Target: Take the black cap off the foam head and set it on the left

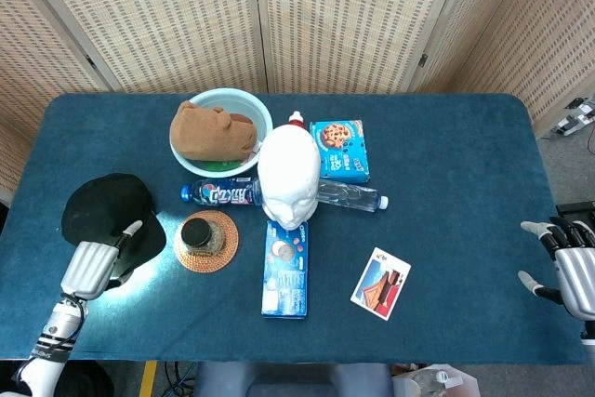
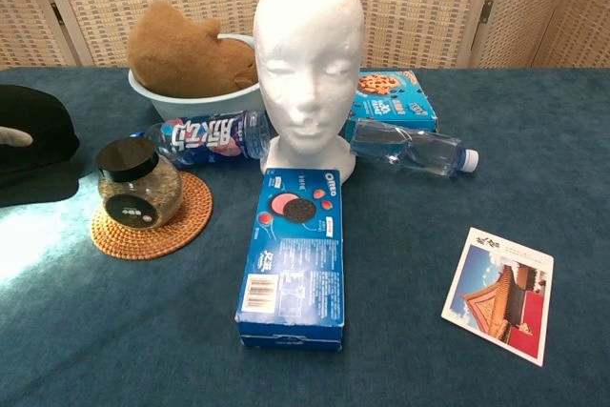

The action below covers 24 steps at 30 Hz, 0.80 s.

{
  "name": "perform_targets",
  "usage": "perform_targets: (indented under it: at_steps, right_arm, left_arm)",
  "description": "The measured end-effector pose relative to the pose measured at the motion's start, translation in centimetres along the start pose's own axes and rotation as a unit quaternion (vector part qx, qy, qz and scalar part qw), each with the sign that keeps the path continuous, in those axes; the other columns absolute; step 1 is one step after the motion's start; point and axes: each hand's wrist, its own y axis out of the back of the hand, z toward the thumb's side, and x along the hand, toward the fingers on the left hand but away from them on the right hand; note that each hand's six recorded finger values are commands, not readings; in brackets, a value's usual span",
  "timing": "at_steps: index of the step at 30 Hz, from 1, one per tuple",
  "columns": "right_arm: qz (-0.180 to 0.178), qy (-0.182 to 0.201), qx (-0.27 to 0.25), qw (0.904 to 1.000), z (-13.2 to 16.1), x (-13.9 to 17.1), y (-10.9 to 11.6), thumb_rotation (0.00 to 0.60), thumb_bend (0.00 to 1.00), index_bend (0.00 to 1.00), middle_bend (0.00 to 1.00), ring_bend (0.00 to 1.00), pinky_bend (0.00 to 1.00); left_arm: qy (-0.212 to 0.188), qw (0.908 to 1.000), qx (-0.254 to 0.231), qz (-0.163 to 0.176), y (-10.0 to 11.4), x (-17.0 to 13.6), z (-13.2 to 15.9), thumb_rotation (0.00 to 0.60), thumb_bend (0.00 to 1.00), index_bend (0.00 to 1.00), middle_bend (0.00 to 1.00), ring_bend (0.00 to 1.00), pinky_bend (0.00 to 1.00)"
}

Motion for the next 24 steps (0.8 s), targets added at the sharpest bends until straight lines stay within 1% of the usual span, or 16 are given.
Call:
perform_targets:
  at_steps: [4, 7, 11, 12, 15, 16, 19, 21, 24]
  right_arm:
    - [0.0, -0.002, 0.0, 1.0, -0.1, 0.0, 0.0, 0.6, 0.18, 0.28, 0.31, 0.16, 0.22]
    - [0.0, -0.003, -0.001, 1.0, -0.2, 0.0, 0.0, 0.6, 0.18, 0.28, 0.31, 0.16, 0.22]
    - [0.0, -0.001, -0.001, 1.0, -0.2, 0.0, -0.1, 0.6, 0.18, 0.28, 0.31, 0.17, 0.22]
    - [0.0, 0.0, -0.002, 1.0, -0.1, 0.0, -0.1, 0.6, 0.18, 0.28, 0.31, 0.17, 0.22]
    - [0.0, -0.001, -0.002, 1.0, -0.2, 0.0, -0.1, 0.6, 0.18, 0.28, 0.31, 0.17, 0.22]
    - [0.0, -0.001, -0.002, 1.0, -0.2, 0.0, -0.1, 0.6, 0.18, 0.28, 0.31, 0.17, 0.22]
    - [-0.001, -0.003, -0.003, 1.0, -0.3, 0.1, 0.0, 0.6, 0.18, 0.28, 0.31, 0.17, 0.22]
    - [-0.002, -0.003, -0.003, 1.0, -0.4, 0.2, 0.0, 0.6, 0.18, 0.28, 0.31, 0.17, 0.22]
    - [-0.002, -0.004, -0.003, 1.0, -0.4, 0.2, 0.0, 0.6, 0.18, 0.28, 0.31, 0.17, 0.22]
  left_arm:
    - [0.011, 0.9994, 0.019, -0.028, 0.2, -0.5, 0.5, 0.6, 0.14, 0.01, 0.94, 0.94, 1.0]
    - [0.02, 0.9979, 0.031, -0.053, 0.2, -0.9, 0.7, 0.6, 0.13, 0.0, 0.92, 0.93, 1.0]
    - [0.027, 0.9941, 0.051, -0.092, -0.1, -1.6, 0.9, 0.6, 0.11, 0.0, 0.86, 0.86, 1.0]
    - [0.028, 0.9932, 0.055, -0.099, -0.1, -1.7, 0.9, 0.6, 0.1, 0.0, 0.84, 0.84, 0.99]
    - [0.034, 0.9903, 0.062, -0.12, -0.1, -2.0, 1.2, 0.6, 0.06, 0.0, 0.76, 0.77, 0.92]
    - [0.035, 0.9898, 0.063, -0.123, 0.0, -2.1, 1.3, 0.6, 0.05, 0.0, 0.72, 0.74, 0.89]
    - [0.038, 0.9889, 0.07, -0.126, 0.4, -2.2, 1.4, 0.6, 0.05, 0.0, 0.65, 0.69, 0.86]
    - [0.04, 0.9896, 0.069, -0.12, 0.8, -2.2, 1.5, 0.6, 0.05, 0.0, 0.62, 0.67, 0.86]
    - [0.042, 0.9921, 0.059, -0.102, 1.6, -2.0, 1.7, 0.6, 0.05, 0.0, 0.61, 0.66, 0.86]
